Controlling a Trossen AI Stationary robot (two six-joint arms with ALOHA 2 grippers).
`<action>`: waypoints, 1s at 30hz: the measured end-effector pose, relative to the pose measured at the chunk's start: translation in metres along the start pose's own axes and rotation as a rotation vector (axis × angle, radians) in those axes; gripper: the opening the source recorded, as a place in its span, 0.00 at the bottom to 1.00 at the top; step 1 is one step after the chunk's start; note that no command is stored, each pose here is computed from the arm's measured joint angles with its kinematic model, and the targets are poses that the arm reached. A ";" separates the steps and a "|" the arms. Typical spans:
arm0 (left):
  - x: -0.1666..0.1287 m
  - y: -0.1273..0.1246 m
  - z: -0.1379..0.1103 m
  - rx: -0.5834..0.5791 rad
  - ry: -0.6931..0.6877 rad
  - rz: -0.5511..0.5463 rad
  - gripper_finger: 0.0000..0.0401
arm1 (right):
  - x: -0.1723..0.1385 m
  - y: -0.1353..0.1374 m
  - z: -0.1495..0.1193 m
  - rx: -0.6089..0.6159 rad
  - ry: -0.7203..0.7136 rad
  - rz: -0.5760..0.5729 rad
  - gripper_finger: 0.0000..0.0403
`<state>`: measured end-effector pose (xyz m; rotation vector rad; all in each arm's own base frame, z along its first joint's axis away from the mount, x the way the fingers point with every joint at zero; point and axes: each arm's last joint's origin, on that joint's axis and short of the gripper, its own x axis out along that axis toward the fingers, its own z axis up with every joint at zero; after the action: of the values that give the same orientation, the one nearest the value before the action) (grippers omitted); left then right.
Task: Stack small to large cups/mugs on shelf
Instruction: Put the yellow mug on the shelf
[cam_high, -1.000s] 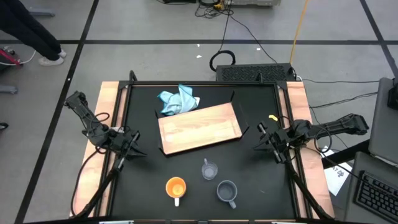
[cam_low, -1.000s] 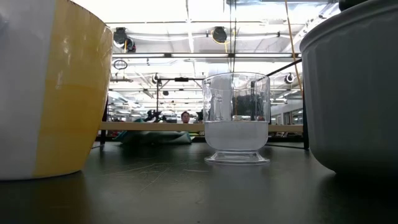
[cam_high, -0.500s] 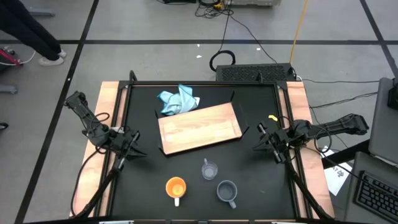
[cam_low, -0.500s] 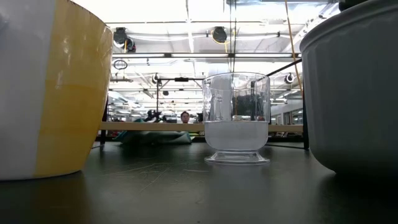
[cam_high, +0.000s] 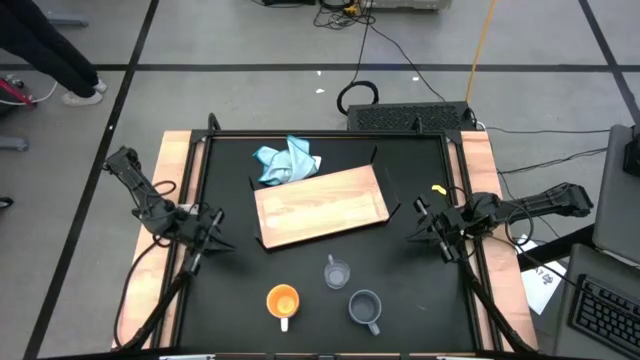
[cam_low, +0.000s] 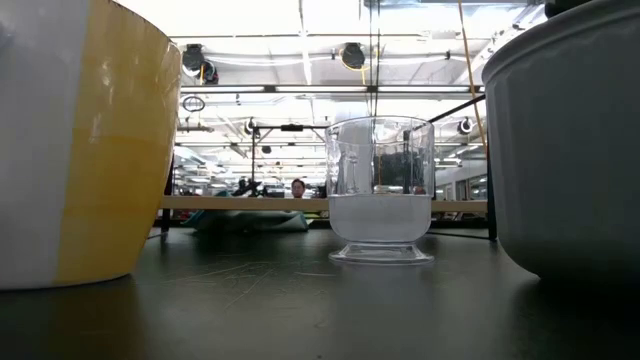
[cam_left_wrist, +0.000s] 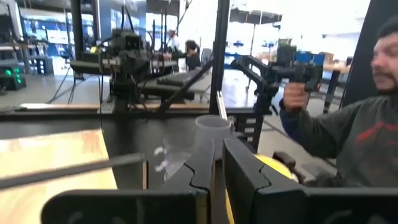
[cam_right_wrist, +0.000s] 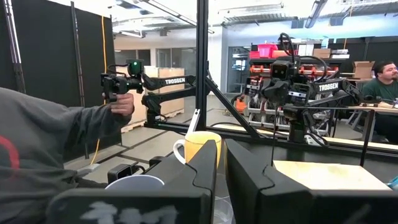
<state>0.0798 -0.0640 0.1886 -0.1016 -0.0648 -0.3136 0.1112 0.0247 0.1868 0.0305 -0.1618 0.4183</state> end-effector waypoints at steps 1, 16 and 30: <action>0.000 0.000 0.001 0.009 -0.010 0.000 0.07 | 0.000 0.000 0.000 0.000 0.000 0.000 0.06; 0.005 -0.003 0.011 0.008 -0.107 -0.002 0.00 | 0.000 0.000 0.000 -0.016 -0.001 0.000 0.06; 0.044 -0.025 0.045 0.086 0.015 0.039 0.00 | 0.000 0.000 0.000 -0.030 -0.001 0.000 0.06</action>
<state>0.1116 -0.0962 0.2385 -0.0152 -0.0618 -0.2720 0.1112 0.0247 0.1869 0.0008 -0.1694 0.4157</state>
